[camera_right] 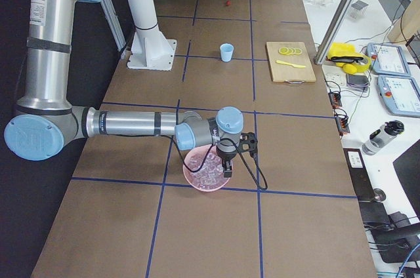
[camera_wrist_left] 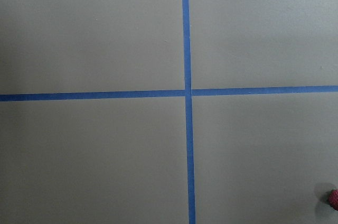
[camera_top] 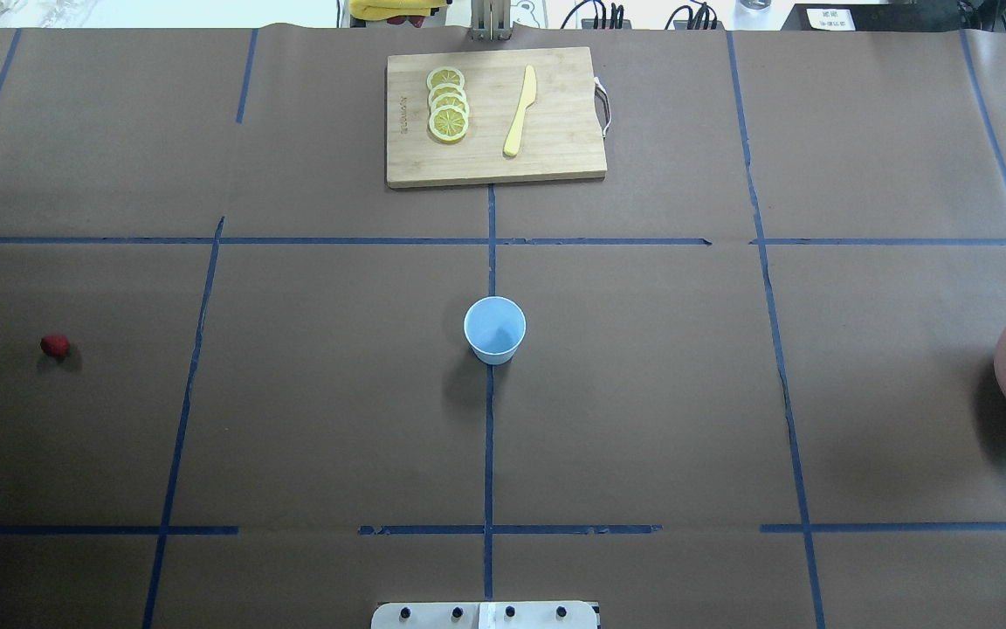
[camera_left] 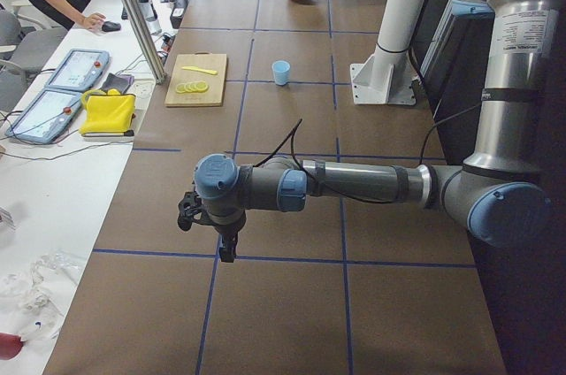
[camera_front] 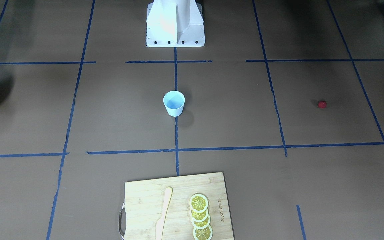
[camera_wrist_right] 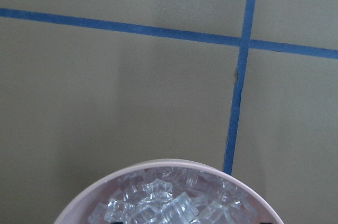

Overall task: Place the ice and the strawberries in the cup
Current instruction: 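Lower the right gripper into the pink bowl and grasp an ice cube, then carry the ice cube with the right gripper over the blue cup, then open the right gripper to drop the ice cube into the cup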

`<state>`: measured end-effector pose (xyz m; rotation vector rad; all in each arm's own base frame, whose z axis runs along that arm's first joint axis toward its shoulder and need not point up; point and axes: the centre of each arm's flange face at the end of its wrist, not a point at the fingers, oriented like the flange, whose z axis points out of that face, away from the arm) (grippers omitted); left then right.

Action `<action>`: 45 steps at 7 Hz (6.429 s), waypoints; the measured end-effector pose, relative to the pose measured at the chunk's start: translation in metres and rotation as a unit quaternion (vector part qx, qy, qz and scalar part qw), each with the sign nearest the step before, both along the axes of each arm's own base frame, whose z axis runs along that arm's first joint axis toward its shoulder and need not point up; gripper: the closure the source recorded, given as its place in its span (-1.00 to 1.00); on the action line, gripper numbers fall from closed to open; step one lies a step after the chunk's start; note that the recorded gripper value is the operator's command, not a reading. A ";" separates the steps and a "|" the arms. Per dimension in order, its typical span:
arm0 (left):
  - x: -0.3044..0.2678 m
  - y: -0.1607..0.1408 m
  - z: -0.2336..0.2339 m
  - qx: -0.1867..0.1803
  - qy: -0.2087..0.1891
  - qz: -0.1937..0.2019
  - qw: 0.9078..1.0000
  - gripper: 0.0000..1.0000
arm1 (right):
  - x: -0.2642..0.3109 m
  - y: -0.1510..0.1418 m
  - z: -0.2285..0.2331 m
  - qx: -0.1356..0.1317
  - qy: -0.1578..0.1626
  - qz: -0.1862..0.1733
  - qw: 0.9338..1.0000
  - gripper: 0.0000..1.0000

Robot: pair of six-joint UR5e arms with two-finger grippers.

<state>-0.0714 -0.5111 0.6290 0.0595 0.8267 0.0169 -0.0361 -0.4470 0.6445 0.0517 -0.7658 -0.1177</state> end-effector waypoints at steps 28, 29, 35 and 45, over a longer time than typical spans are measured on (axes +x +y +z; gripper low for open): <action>0.000 0.001 -0.006 0.002 0.001 0.000 1.000 -1.00 | -0.293 -0.062 -0.356 -0.007 -0.074 -0.001 0.997 1.00; 0.000 0.001 -0.005 0.000 0.002 0.000 1.000 -1.00 | -0.355 -0.052 -0.400 -0.015 -0.074 0.019 0.997 1.00; 0.000 0.003 0.004 -0.009 0.001 0.000 1.000 -1.00 | -0.525 0.017 -0.507 -0.001 -0.063 0.057 0.996 0.94; 0.000 0.001 0.004 -0.009 0.002 0.000 1.000 -1.00 | -0.526 0.017 -0.494 0.000 -0.050 0.064 0.997 -0.98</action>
